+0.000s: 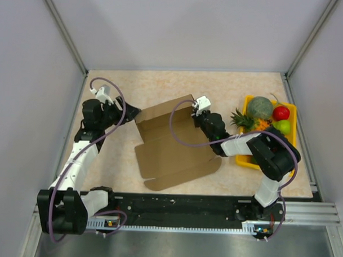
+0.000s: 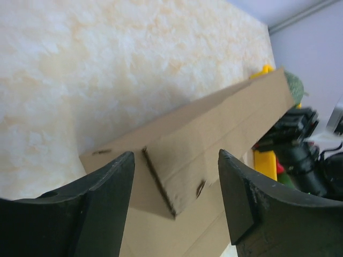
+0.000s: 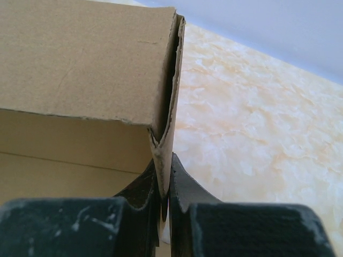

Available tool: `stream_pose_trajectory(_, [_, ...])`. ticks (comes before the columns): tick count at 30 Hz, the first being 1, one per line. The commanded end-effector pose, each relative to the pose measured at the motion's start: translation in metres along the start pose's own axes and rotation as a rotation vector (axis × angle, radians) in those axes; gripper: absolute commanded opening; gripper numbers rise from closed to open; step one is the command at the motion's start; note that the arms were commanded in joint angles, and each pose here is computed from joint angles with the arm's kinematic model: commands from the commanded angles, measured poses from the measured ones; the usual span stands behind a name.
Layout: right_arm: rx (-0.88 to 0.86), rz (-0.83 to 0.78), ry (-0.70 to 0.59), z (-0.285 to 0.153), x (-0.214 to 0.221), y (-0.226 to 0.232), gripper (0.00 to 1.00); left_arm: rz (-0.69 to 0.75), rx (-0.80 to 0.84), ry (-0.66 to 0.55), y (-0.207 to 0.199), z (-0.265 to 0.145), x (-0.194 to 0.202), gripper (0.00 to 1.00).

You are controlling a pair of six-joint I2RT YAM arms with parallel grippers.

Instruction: Fold the paper box

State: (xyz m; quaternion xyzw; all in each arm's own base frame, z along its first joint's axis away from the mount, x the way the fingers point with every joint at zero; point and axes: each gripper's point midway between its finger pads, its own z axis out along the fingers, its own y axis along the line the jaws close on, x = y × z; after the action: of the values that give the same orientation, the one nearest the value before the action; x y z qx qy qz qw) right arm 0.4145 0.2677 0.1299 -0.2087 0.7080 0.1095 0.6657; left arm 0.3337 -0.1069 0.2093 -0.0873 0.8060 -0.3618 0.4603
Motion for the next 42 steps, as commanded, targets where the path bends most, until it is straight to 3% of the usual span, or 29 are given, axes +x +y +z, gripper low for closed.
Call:
stream_pose_trajectory(1, [-0.065, -0.008, -0.057, 0.008, -0.02, 0.015, 0.0, 0.0, -0.017, -0.151, -0.015, 0.004, -0.053, 0.71])
stream_pose_trajectory(5, [-0.075, -0.029, -0.035, 0.008, -0.016, 0.016, 0.0, -0.005, -0.03, -0.184, -0.013, 0.013, -0.069, 0.81])
stream_pose_trajectory(7, [-0.073, -0.043, -0.026, 0.009, -0.014, 0.014, 0.0, -0.016, -0.03, -0.145, -0.007, 0.026, -0.066, 0.84])
stream_pose_trajectory(12, [0.029, -0.076, 0.051, 0.015, -0.008, -0.002, 0.0, -0.076, 0.099, 0.037, -0.023, 0.049, -0.034, 0.75])
stream_pose_trajectory(17, [0.186, -0.168, 0.09, 0.014, 0.0, -0.013, 0.0, -0.088, 0.17, 0.062, -0.037, 0.051, -0.016, 0.69])
stream_pose_trajectory(25, [0.274, -0.202, 0.13, 0.018, 0.006, -0.017, 0.0, -0.089, 0.269, 0.105, -0.067, 0.043, 0.003, 0.62])
stream_pose_trajectory(33, [0.072, -0.105, 0.131, 0.02, 0.003, 0.004, 0.0, -0.026, 0.245, 0.086, -0.07, 0.036, -0.002, 0.66])
stream_pose_trajectory(36, [0.079, -0.075, 0.128, 0.016, 0.003, -0.008, 0.21, 0.006, 0.217, 0.072, -0.068, 0.035, -0.008, 0.7])
stream_pose_trajectory(37, [0.063, -0.076, 0.119, 0.014, -0.002, -0.006, 0.36, 0.007, 0.186, 0.08, -0.064, 0.034, -0.008, 0.71])
stream_pose_trajectory(40, [0.059, -0.077, 0.105, 0.005, -0.013, -0.009, 0.52, 0.069, 0.125, 0.048, -0.058, 0.029, -0.02, 0.74])
stream_pose_trajectory(42, [0.063, -0.076, 0.132, -0.004, -0.011, -0.013, 0.57, 0.105, 0.085, 0.046, -0.054, 0.025, -0.023, 0.75])
